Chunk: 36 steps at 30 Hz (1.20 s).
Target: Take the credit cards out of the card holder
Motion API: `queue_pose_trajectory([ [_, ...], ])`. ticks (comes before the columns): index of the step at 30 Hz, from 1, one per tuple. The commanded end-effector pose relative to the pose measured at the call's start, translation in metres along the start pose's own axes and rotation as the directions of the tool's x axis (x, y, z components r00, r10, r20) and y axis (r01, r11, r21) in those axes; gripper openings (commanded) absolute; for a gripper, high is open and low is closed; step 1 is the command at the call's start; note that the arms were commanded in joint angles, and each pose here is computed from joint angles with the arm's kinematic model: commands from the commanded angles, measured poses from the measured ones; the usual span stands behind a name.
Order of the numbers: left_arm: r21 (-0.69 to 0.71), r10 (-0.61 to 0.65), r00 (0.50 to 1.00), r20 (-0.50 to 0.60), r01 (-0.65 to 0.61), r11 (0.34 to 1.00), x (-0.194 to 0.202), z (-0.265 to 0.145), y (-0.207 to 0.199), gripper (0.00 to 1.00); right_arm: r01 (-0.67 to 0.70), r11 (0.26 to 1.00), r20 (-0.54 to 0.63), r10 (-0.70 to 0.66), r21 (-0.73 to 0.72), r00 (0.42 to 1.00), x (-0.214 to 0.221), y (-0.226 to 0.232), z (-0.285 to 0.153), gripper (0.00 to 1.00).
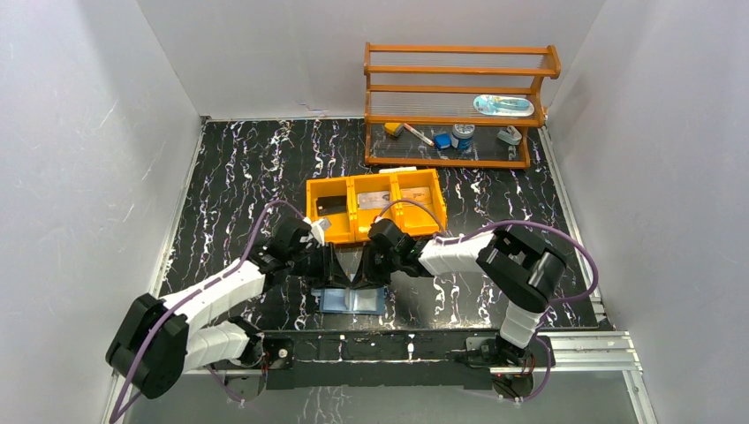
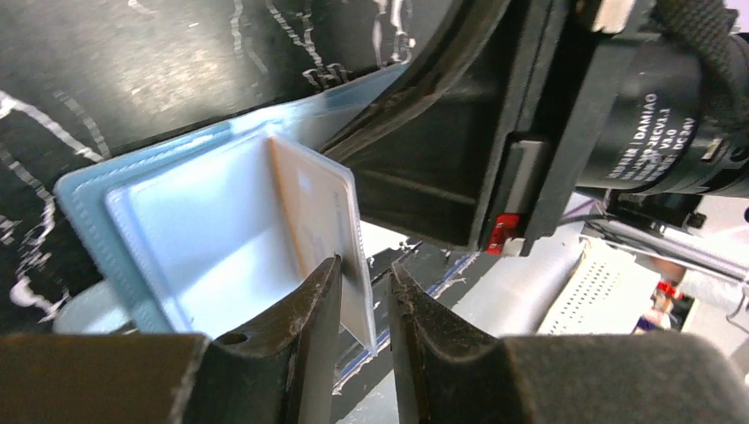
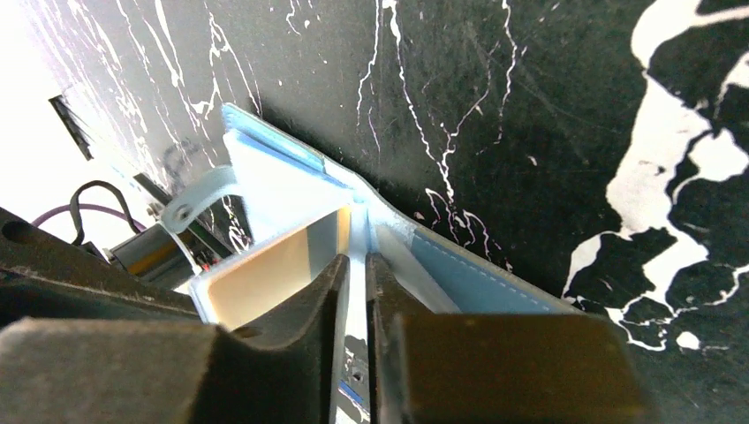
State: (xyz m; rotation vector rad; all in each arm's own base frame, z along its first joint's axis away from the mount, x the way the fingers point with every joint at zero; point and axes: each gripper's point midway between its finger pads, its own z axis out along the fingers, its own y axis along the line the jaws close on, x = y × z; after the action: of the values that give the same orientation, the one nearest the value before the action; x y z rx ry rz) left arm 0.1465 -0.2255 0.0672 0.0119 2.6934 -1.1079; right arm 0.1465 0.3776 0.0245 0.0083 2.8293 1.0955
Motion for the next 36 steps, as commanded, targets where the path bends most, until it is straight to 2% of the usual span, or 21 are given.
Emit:
queue_pose_trajectory([
  [1,0.146,0.08,0.996,-0.044,-0.073,0.987,-0.005,-0.001,-0.038,0.25,0.041,0.996,0.027,-0.043,0.073,0.999,-0.003,-0.011,-0.006,0.26],
  [5,0.151,0.085,0.995,-0.056,-0.076,0.986,-0.006,0.003,-0.041,0.27,0.051,0.996,0.094,-0.059,0.08,0.994,-0.017,0.003,-0.025,0.34],
  [12,0.147,0.084,0.991,-0.105,-0.068,0.987,0.003,0.012,-0.038,0.28,-0.015,0.988,0.161,-0.009,0.151,0.987,-0.017,-0.017,-0.046,0.34],
  [17,0.131,0.092,0.991,-0.093,-0.08,0.988,0.002,0.013,-0.037,0.28,-0.052,0.993,0.199,0.03,0.107,0.979,-0.017,-0.022,-0.059,0.31],
  [21,0.028,0.08,0.997,-0.024,-0.079,0.996,-0.008,0.008,-0.024,0.3,-0.055,0.996,0.205,0.038,0.077,0.978,-0.016,-0.019,-0.065,0.31],
  [25,-0.056,0.065,0.998,-0.009,-0.065,0.996,-0.009,0.007,-0.008,0.31,-0.063,0.997,0.193,0.053,0.048,0.98,-0.013,-0.015,-0.065,0.31],
  [36,-0.081,0.042,0.998,-0.036,-0.045,0.996,-0.003,0.015,0.003,0.34,-0.063,0.998,0.171,0.058,0.021,0.984,-0.009,-0.014,-0.059,0.3],
])
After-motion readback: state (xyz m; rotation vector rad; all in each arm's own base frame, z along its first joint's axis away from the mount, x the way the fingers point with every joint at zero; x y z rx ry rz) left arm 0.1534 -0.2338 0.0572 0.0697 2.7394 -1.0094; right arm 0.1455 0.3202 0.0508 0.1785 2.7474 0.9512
